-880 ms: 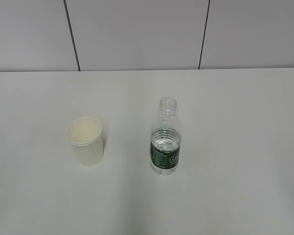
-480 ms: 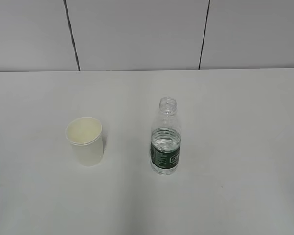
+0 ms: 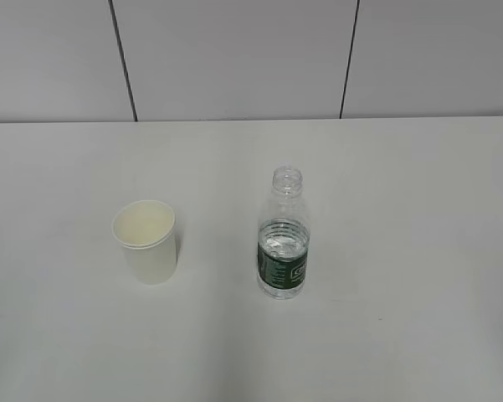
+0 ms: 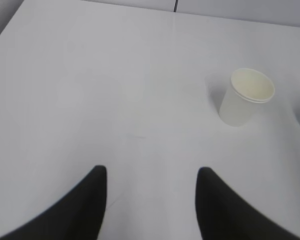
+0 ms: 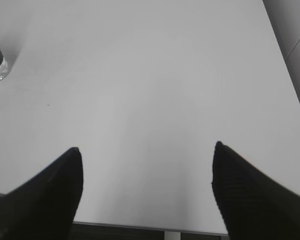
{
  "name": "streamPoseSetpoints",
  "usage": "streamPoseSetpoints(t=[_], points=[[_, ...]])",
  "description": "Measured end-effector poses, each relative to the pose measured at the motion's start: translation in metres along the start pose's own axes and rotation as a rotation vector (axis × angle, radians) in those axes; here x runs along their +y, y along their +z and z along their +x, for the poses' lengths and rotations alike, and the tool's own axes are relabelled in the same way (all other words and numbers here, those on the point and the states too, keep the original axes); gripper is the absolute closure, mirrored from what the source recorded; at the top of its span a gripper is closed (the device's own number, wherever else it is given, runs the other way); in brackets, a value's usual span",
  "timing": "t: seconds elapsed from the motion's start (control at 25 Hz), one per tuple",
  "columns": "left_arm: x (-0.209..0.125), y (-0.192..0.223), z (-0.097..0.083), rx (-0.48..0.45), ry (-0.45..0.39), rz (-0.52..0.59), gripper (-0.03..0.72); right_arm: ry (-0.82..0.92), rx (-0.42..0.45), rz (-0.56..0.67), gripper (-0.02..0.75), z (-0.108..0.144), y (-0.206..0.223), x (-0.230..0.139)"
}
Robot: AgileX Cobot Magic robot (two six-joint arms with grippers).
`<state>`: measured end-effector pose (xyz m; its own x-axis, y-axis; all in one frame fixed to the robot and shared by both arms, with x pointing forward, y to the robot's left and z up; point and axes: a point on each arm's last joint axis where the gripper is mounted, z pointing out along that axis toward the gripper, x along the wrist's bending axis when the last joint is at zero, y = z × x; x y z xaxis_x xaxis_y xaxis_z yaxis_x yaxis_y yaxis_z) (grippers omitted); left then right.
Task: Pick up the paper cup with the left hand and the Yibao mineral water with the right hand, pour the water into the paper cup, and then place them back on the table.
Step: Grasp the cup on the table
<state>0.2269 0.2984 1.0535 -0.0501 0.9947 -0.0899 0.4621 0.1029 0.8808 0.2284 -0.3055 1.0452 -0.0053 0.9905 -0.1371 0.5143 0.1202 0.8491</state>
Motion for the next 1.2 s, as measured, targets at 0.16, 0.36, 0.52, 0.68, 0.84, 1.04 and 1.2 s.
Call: streamPoseSetpoints(t=[0.16, 0.36, 0.52, 0.68, 0.84, 1.04, 1.2], points=[[0.0, 0.0, 0.0, 0.0, 0.0, 0.0, 0.286, 0.0, 0.0, 0.0, 0.146, 0.0, 0.0, 0.0], [0.0, 0.0, -0.0004, -0.004, -0.002, 0.0, 0.286, 0.0, 0.0, 0.0, 0.146, 0.0, 0.0, 0.0], [0.0, 0.0, -0.0006, -0.007, -0.003, 0.0, 0.286, 0.0, 0.0, 0.0, 0.146, 0.0, 0.0, 0.0], [0.0, 0.0, -0.0006, -0.007, -0.003, 0.0, 0.286, 0.0, 0.0, 0.0, 0.146, 0.0, 0.0, 0.0], [0.0, 0.0, -0.0006, -0.007, -0.003, 0.0, 0.268, 0.0, 0.0, 0.0, 0.146, 0.0, 0.0, 0.0], [0.0, 0.0, -0.0006, -0.007, -0.003, 0.0, 0.059, 0.0, 0.0, 0.0, 0.146, 0.0, 0.0, 0.0], [0.0027, -0.0014, -0.0024, -0.025, 0.001, -0.025, 0.004, 0.0, 0.0, 0.0, 0.146, 0.0, 0.0, 0.0]])
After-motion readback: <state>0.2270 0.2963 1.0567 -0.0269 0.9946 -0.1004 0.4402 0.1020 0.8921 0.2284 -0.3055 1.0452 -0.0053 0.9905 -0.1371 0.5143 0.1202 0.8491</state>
